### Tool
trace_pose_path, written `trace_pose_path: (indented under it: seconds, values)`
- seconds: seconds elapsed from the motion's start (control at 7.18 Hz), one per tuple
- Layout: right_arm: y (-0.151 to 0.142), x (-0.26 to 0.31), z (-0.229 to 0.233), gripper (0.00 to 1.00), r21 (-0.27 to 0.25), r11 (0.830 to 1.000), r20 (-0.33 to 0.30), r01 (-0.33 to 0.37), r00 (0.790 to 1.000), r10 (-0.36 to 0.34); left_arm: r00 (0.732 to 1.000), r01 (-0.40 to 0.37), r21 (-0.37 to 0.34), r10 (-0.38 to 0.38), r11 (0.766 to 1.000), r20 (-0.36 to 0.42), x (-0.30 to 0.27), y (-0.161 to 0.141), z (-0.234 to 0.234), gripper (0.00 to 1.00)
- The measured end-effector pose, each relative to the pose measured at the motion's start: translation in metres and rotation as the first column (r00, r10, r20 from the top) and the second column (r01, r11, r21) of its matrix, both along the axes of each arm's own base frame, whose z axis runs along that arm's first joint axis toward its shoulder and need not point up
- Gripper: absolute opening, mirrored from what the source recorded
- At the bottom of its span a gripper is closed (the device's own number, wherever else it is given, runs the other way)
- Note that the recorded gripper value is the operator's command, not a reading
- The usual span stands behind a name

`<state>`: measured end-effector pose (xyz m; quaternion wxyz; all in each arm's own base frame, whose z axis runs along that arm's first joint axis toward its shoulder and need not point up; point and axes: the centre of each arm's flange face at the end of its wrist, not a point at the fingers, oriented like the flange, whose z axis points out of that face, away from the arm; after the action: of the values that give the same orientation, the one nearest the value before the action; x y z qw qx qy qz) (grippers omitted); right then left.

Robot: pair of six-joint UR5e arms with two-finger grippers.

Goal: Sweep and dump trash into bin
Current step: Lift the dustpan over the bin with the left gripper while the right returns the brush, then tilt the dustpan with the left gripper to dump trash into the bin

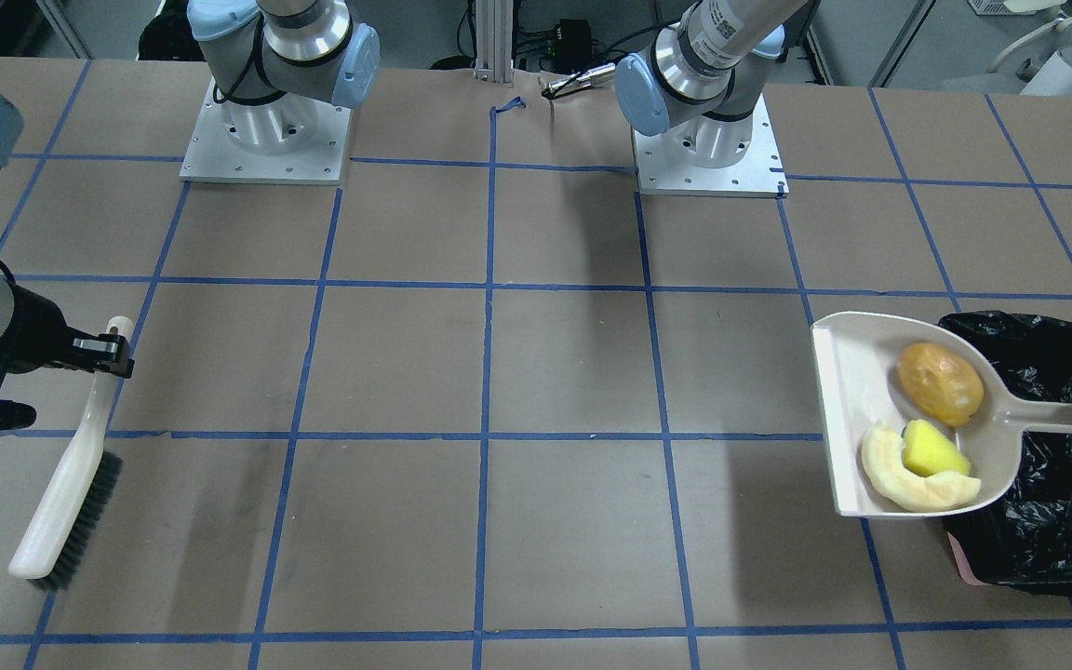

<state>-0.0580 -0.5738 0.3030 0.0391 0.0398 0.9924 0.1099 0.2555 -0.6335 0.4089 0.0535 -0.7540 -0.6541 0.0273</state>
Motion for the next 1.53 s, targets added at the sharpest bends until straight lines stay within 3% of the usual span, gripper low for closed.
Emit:
trace_pose_path:
  seconds: [0.56, 1.39, 1.53]
  values:
    - [-0.016, -0.022, -0.052, 0.0, 0.026, 0.999, -0.055, -0.042, 0.998, 0.044, 0.997, 0.073, -0.04, -0.073, 0.997, 0.011, 0.099, 0.034, 0.023, 0.0]
    - [-0.02, -0.027, -0.073, 0.01, 0.043, 0.997, -0.054, -0.064, 0.996, 0.066, 0.941, 0.296, -0.07, -0.278, 0.953, 0.19, 0.173, 0.022, 0.021, 0.0]
    - [-0.02, -0.027, -0.073, 0.36, 0.044, 0.997, -0.054, -0.061, 0.997, 0.063, 0.934, 0.314, -0.065, -0.296, 0.947, 0.201, 0.179, 0.019, 0.019, 0.0]
